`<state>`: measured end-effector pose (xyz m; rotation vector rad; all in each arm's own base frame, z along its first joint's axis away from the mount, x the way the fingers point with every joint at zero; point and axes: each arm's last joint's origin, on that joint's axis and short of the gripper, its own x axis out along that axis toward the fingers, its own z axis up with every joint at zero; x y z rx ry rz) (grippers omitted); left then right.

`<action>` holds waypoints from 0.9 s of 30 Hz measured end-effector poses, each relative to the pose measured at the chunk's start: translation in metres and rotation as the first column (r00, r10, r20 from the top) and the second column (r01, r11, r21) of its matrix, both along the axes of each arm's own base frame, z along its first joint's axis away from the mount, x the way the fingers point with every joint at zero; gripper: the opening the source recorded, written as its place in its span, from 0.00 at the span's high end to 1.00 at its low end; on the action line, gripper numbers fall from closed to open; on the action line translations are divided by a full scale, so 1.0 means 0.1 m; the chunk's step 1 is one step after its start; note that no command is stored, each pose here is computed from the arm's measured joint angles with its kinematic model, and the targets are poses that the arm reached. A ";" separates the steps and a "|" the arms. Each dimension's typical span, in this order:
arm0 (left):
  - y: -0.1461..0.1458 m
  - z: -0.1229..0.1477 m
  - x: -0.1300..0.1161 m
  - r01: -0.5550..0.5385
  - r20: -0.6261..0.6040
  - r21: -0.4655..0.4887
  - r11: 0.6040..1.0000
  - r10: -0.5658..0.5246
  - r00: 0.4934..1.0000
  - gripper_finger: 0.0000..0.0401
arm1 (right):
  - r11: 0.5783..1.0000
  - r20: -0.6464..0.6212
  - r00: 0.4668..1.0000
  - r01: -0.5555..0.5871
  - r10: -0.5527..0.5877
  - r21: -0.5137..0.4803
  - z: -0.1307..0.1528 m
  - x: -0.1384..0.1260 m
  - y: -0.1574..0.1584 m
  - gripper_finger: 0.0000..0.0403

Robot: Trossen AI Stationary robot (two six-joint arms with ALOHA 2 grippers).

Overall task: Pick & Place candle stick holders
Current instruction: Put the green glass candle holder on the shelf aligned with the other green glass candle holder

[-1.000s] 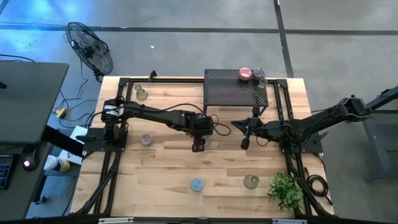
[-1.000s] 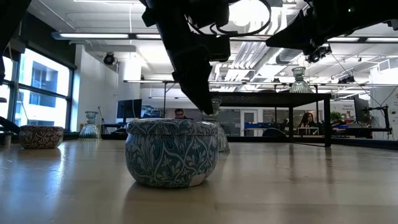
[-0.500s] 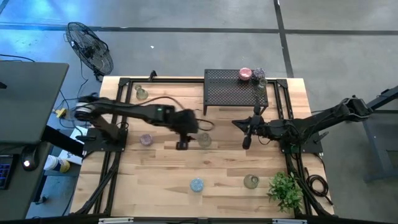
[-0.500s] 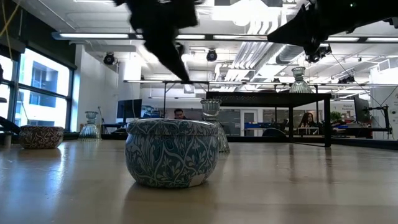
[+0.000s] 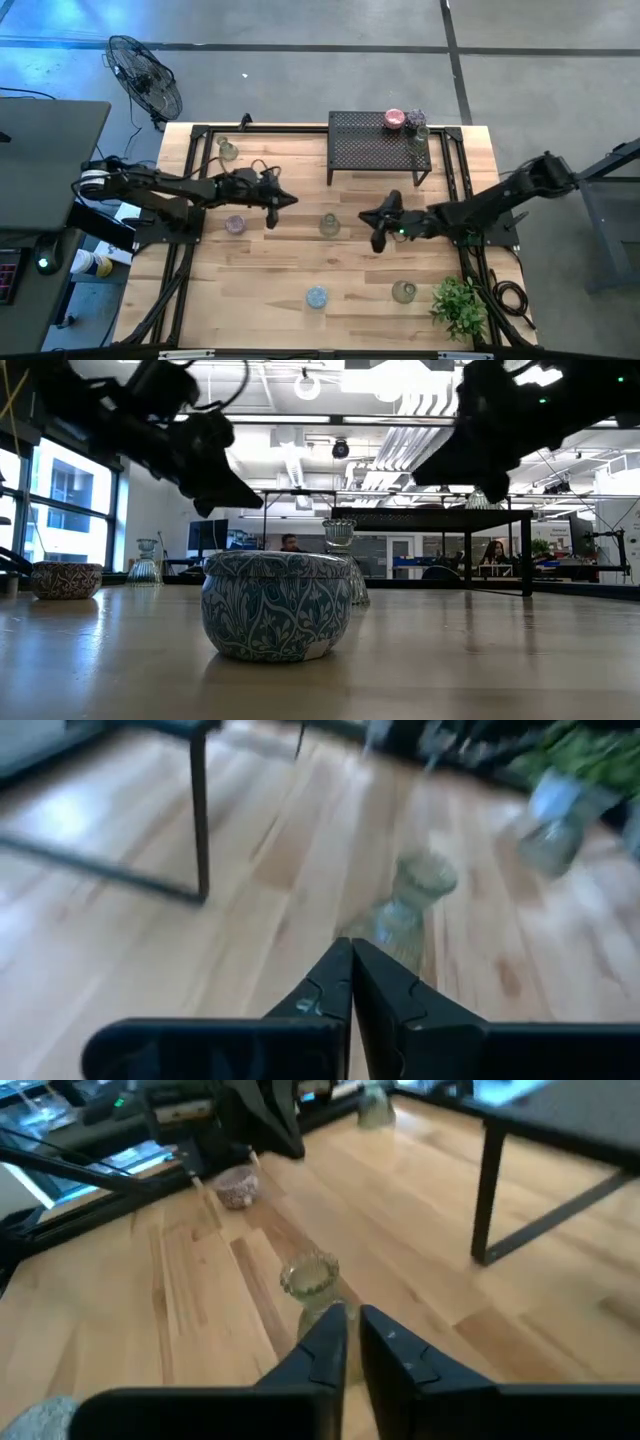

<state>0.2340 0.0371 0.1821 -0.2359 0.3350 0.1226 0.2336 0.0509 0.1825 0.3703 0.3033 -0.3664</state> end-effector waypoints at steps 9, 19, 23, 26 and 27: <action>0.18 -0.12 -0.22 -0.037 0.169 0.079 0.996 0.023 0.985 0.98 | 0.999 -0.128 0.991 -0.044 0.044 0.010 -0.07 0.58 0.17 0.45; 0.23 -0.11 -0.23 -0.040 0.170 0.168 0.985 0.011 0.985 0.98 | 0.997 -0.234 0.972 0.017 -0.033 -0.071 -0.09 1.05 0.08 0.10; 0.23 -0.13 -0.23 -0.035 0.153 0.179 0.983 0.007 0.988 0.98 | 0.994 -0.262 0.961 0.065 -0.087 -0.093 -0.16 1.11 -0.01 0.12; 0.22 -0.14 -0.23 -0.031 0.144 0.176 0.984 0.005 0.989 0.98 | 0.997 -0.274 0.960 0.046 -0.063 -0.069 -0.20 1.13 -0.05 0.16; 0.22 -0.14 -0.23 -0.030 0.143 0.176 0.984 0.005 0.990 0.98 | 0.998 -0.277 0.960 0.036 -0.051 -0.059 -0.20 1.13 -0.05 0.18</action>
